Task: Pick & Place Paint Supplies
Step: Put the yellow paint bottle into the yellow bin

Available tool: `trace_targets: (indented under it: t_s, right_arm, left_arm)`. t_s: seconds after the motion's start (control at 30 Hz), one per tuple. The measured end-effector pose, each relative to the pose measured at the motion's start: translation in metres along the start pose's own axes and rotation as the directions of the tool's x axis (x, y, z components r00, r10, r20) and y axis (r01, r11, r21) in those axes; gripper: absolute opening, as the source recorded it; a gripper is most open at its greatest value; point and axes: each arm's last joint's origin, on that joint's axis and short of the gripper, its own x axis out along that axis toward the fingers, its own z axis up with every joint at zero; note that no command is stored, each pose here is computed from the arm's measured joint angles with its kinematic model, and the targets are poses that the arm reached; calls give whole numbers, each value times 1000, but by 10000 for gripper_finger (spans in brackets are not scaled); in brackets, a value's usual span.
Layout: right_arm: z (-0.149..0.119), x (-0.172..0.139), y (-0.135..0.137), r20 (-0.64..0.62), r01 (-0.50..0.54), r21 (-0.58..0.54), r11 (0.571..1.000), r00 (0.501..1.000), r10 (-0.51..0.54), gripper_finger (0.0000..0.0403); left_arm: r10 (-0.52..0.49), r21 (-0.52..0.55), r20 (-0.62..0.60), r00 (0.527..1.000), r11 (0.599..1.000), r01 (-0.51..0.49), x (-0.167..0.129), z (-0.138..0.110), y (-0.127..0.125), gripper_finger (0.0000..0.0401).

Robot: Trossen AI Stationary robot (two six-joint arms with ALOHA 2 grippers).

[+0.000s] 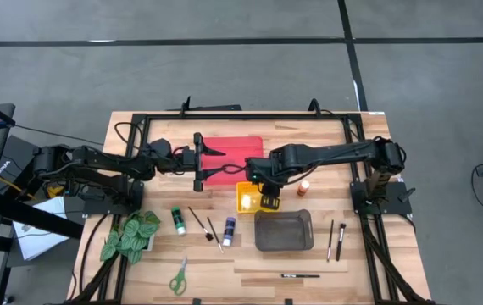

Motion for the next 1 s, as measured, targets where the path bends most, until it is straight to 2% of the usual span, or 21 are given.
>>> trace_targets:
  t_s: [0.37, 0.7, 1.0]
  right_arm:
    - [6, 13, -3, 58, -37, -21, 999, 998, 38, 110]
    - [15, 13, -14, 118, -111, 8, 994, 987, 109, 110]
    - [17, 13, -19, 131, -120, 67, 990, 985, 111, 110]
  left_arm:
    - [0, 0, 0, 1000, 1000, 0, 0, 0, 0, 204]
    - [-2, -2, -8, 1000, 1000, 2, 0, -1, 0, 204]
    - [-3, -2, -9, 1000, 1000, 3, 0, -1, 0, 204]
